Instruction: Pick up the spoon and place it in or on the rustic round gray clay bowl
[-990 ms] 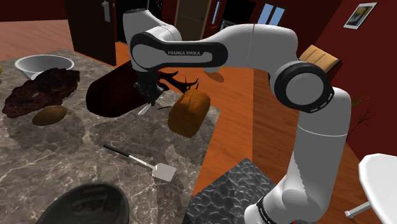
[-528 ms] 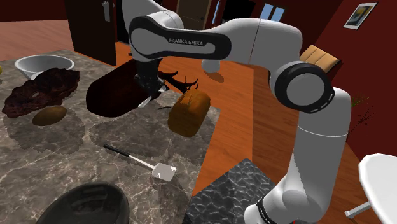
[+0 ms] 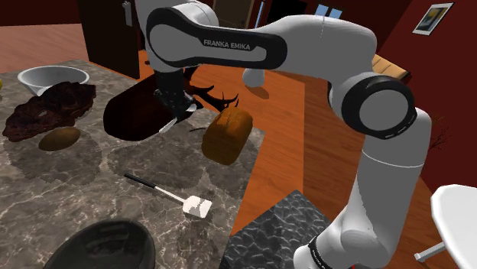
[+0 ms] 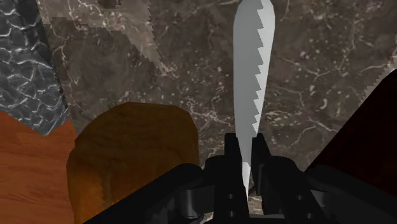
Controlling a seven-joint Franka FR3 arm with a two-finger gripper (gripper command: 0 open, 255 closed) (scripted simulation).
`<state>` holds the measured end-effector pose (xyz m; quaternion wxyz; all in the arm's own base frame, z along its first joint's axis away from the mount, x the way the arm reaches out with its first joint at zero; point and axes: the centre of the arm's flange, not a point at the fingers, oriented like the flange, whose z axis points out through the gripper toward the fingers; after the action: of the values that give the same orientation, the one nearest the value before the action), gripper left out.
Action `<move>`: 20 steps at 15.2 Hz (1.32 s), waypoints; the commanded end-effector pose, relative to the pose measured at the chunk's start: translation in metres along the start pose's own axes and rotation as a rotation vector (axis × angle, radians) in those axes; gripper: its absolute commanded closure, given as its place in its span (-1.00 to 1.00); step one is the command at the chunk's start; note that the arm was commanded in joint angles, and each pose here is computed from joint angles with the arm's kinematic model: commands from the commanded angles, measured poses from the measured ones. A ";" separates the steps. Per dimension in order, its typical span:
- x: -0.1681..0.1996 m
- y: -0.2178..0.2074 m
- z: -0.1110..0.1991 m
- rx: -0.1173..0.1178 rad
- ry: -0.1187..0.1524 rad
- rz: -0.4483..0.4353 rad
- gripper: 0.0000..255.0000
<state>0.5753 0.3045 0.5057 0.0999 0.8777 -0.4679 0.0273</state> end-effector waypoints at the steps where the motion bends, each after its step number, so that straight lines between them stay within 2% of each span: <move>1: -0.027 0.007 -0.004 -0.001 0.000 0.001 1.00; 20: -0.270 0.060 -0.037 -0.001 0.000 0.001 1.00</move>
<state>0.3884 0.4901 0.5126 0.0999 0.8778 -0.4676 0.0271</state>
